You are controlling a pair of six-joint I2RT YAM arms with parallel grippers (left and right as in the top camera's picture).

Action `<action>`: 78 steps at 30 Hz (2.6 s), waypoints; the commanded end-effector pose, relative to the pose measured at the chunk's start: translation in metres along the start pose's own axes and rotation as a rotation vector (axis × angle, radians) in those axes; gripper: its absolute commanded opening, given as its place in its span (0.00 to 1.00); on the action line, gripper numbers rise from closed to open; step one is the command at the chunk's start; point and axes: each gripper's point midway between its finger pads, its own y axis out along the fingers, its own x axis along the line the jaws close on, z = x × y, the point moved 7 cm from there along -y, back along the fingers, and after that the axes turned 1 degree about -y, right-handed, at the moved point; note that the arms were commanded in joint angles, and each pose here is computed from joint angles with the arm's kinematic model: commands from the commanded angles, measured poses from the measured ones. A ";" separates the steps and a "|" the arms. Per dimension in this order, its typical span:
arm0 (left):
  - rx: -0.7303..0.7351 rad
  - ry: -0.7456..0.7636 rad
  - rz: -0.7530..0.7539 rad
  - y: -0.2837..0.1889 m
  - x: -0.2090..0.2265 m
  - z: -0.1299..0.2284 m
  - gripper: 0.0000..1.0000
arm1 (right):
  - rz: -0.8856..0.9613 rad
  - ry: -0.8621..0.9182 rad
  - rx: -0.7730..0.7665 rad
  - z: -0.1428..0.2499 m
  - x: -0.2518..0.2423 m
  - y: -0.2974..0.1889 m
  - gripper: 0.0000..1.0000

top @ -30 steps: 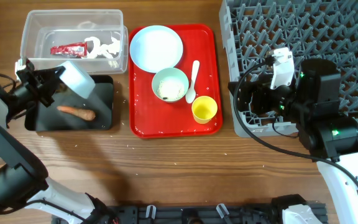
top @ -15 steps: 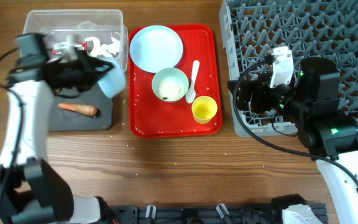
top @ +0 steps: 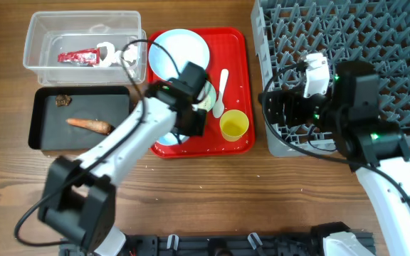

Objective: Sort waste into correct bins and load items into the dishwasher rack
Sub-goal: 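Grasp the rim of the green rice bowl with the left gripper, then tip the green bowl over the black tray to pour out the rice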

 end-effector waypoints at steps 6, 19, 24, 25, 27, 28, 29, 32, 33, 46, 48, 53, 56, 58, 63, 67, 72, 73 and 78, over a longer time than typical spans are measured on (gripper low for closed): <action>0.043 0.054 -0.111 0.025 0.001 0.004 0.26 | -0.071 -0.008 -0.004 -0.005 0.009 -0.002 0.99; -0.225 0.288 -0.056 -0.009 -0.023 -0.054 0.74 | -0.189 -0.071 -0.107 -0.019 0.027 -0.017 1.00; -0.238 0.414 -0.070 0.011 -0.025 -0.065 0.72 | -0.184 -0.051 -0.071 -0.012 0.027 -0.019 1.00; -0.230 0.420 -0.073 0.016 -0.025 -0.066 0.70 | -0.183 -0.044 -0.059 -0.010 0.027 -0.019 1.00; -0.203 0.443 -0.085 0.029 -0.024 -0.066 0.68 | -0.181 -0.035 -0.040 -0.006 0.027 -0.019 1.00; -0.194 0.442 -0.088 0.034 -0.023 -0.066 0.65 | -0.179 -0.031 -0.033 -0.005 0.026 -0.019 1.00; -0.184 0.440 -0.089 0.039 -0.023 -0.066 0.64 | -0.179 -0.027 -0.025 -0.004 0.026 -0.019 1.00; -0.144 0.442 -0.094 0.055 -0.021 -0.063 0.57 | -0.177 -0.022 -0.017 -0.002 0.026 -0.019 1.00; -0.139 0.442 -0.095 0.059 -0.021 -0.063 0.52 | -0.174 -0.022 -0.017 -0.002 0.026 -0.019 1.00; -0.205 0.409 -0.084 0.042 -0.025 -0.073 0.04 | -0.159 -0.024 -0.022 -0.003 0.024 -0.018 1.00; -0.278 0.346 -0.065 0.018 -0.029 -0.084 0.04 | -0.157 -0.024 -0.024 -0.003 0.024 -0.018 1.00; -0.453 0.194 -0.009 -0.048 -0.032 -0.105 0.04 | -0.148 -0.026 -0.029 -0.004 0.023 -0.018 1.00; -0.504 0.054 0.017 -0.083 -0.017 -0.104 0.04 | -0.149 -0.027 -0.031 -0.004 0.023 -0.018 1.00; -0.502 -0.091 0.027 -0.099 0.003 -0.097 0.04 | -0.147 -0.028 -0.033 -0.005 0.023 -0.018 1.00; -0.390 -0.362 0.092 -0.117 0.060 -0.075 0.04 | -0.143 -0.033 -0.044 -0.007 0.023 -0.018 1.00; -0.237 -0.561 0.146 -0.110 0.128 -0.051 0.04 | -0.143 -0.034 -0.045 -0.007 0.023 -0.018 1.00; -0.210 -0.630 0.311 -0.098 0.202 -0.024 0.04 | -0.143 -0.033 -0.044 -0.007 0.023 -0.018 1.00; -0.218 -0.623 0.359 -0.095 0.214 -0.018 0.04 | -0.143 -0.033 -0.044 -0.007 0.023 -0.018 1.00; -0.322 -0.609 0.550 -0.087 0.256 0.006 0.04 | -0.144 -0.028 -0.050 -0.008 0.023 -0.018 1.00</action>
